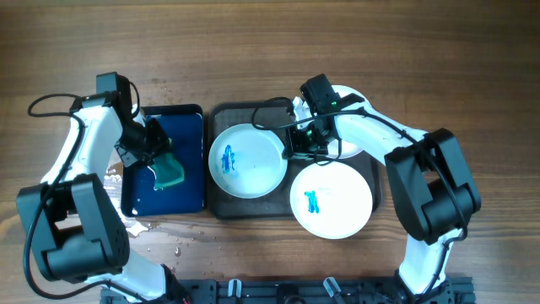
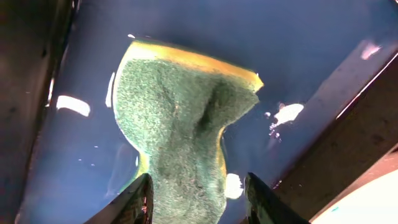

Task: Clean dirty plates on tray and stack at the side
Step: 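Grasp the green sponge with the left gripper and soak it in water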

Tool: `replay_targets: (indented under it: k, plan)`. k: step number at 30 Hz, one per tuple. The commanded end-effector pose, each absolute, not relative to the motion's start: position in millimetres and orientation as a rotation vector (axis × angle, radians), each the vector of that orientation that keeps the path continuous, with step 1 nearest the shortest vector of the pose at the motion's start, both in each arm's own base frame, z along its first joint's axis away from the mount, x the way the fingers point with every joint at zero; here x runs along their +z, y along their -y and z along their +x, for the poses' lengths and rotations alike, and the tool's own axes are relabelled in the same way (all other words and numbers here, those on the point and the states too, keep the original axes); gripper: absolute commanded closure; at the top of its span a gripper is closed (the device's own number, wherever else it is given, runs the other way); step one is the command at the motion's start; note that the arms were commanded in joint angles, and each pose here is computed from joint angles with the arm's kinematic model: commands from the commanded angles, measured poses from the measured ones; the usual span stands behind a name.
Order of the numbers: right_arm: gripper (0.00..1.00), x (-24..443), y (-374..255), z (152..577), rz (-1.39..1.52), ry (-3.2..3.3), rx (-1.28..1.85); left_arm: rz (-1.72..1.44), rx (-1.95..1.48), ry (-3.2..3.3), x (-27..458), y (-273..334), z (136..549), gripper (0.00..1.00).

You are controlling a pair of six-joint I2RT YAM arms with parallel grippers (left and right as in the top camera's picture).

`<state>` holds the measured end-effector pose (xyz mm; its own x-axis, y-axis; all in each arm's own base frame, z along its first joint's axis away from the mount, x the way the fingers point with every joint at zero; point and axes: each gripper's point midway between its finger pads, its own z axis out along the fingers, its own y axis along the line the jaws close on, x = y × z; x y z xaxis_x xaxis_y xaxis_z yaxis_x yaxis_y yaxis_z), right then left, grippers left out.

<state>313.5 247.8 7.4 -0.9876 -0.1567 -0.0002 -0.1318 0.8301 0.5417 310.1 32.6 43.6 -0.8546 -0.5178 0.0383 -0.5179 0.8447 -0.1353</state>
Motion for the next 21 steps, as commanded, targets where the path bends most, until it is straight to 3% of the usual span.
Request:
replay_targets:
  k: [1,6,10,13,15,17,21]
  plan:
    - [0.96,4.0,-250.8,313.4,0.231,2.949,-0.884,0.845,0.172,3.047,48.3,-38.2,314.9,0.45]
    - [0.96,4.0,-250.7,313.3,0.231,2.948,-0.883,0.836,0.164,3.002,34.3,-37.6,311.9,0.40]
    - [0.96,4.0,-250.7,313.0,0.229,2.947,-0.883,0.833,0.160,2.977,25.9,-37.3,310.5,0.50]
    - [0.96,4.0,-250.7,313.0,0.229,2.947,-0.883,0.833,0.160,2.982,25.8,-37.6,311.5,0.62]
    - [0.96,3.9,-250.4,312.4,0.227,2.945,-0.880,0.835,0.162,2.988,25.4,-37.8,313.3,0.76]
    - [0.96,3.9,-250.4,312.3,0.228,2.945,-0.881,0.835,0.162,2.993,25.3,-38.1,314.7,0.66]
    - [0.96,3.9,-250.4,312.3,0.227,2.945,-0.881,0.833,0.165,3.004,25.2,-37.6,317.1,0.65]
